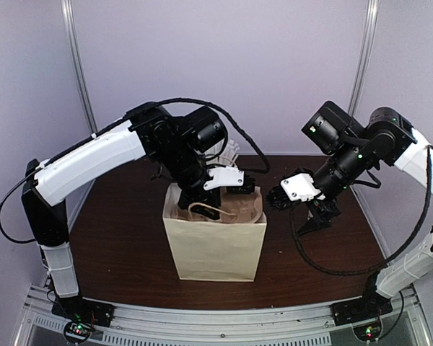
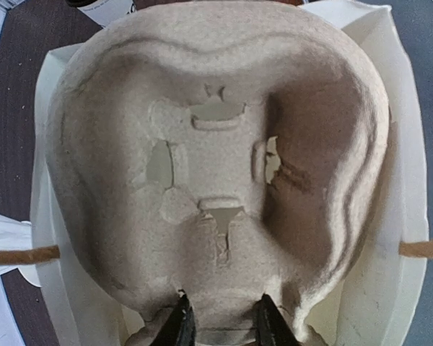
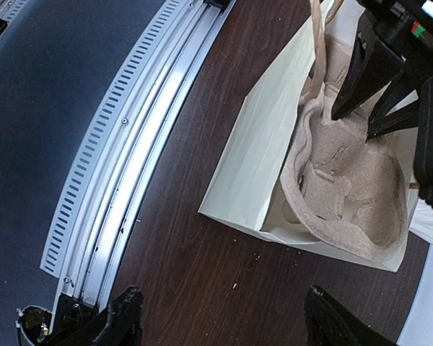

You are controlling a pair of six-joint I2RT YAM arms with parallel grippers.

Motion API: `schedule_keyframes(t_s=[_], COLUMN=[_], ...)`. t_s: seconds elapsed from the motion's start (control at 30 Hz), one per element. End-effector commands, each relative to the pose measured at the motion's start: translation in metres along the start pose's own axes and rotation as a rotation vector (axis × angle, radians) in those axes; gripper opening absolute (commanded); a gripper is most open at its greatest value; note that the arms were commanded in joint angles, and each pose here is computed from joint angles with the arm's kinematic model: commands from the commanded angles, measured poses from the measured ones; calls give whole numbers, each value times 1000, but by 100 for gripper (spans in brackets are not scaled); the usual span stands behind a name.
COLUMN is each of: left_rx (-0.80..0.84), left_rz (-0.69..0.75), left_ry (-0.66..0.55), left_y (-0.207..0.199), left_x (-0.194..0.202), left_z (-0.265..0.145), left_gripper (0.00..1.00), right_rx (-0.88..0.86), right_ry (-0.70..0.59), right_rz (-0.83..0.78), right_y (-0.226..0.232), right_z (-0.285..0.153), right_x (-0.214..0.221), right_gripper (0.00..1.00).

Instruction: Pack the takeout coffee

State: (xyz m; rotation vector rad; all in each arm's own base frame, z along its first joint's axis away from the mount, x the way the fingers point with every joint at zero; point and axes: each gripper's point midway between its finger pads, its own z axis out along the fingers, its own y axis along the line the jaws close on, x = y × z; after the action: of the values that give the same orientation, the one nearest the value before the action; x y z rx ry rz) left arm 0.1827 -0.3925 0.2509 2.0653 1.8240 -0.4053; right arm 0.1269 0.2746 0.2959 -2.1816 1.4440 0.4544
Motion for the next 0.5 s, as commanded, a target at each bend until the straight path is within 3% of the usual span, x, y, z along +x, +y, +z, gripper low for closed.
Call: schedule_keyframes(t_s=[0.0, 0.17, 0.47], left_rx=[-12, -37, -22], left_rz=[-5, -16, -48], left_ry=[103, 161, 15], left_y=[3, 9, -2], left_x=[13, 22, -6], left_z=[24, 33, -7], left_gripper=[19, 19, 19], right_rx=[4, 33, 1], right_ry=[-64, -82, -108], right_rz=[8, 25, 44], right_y=[7, 6, 4], right_z=[-16, -25, -12], right_x=[-12, -12, -13], right_gripper=[77, 77, 77])
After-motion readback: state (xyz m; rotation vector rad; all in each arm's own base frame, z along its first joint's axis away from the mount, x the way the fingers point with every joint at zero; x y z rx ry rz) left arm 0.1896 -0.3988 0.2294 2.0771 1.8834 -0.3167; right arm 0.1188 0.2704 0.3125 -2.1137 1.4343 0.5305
